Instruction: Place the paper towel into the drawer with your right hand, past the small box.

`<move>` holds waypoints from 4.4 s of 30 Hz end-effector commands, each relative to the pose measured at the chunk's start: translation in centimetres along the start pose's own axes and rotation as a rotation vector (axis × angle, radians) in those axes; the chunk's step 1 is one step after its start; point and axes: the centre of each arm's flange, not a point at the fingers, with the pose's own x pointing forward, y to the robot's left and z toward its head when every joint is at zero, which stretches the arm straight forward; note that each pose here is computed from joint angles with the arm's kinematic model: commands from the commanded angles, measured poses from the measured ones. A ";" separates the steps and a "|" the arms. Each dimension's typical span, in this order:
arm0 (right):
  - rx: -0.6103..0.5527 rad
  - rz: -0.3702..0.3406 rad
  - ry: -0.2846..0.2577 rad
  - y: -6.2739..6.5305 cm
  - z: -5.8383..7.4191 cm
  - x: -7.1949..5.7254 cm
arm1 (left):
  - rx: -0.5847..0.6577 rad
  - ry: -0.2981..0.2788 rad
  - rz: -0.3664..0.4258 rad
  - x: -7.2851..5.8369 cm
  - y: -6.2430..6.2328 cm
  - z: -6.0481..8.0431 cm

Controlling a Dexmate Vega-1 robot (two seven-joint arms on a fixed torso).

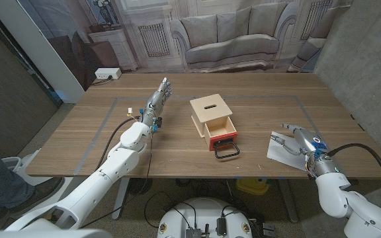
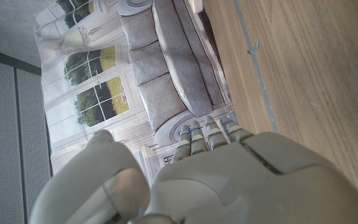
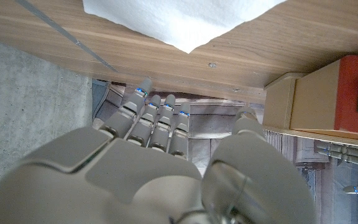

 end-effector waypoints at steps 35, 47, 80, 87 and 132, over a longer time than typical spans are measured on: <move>-0.035 0.117 0.087 1.7 -1.2 -0.4 | -0.009 0.009 -0.009 1.4 0.0 -0.5; -0.040 0.133 0.101 2.0 -1.2 -0.3 | -0.007 0.008 -0.013 1.9 -0.1 -0.4; -0.080 0.147 0.142 3.1 -2.1 -0.5 | -0.007 0.017 -0.016 1.9 -0.5 -0.5; -0.080 0.164 0.161 3.7 -2.7 -0.7 | -0.011 0.019 -0.016 1.9 -0.6 -0.7; -0.134 0.102 0.135 2.8 -1.0 0.3 | -0.046 0.011 0.013 -0.2 0.2 -1.3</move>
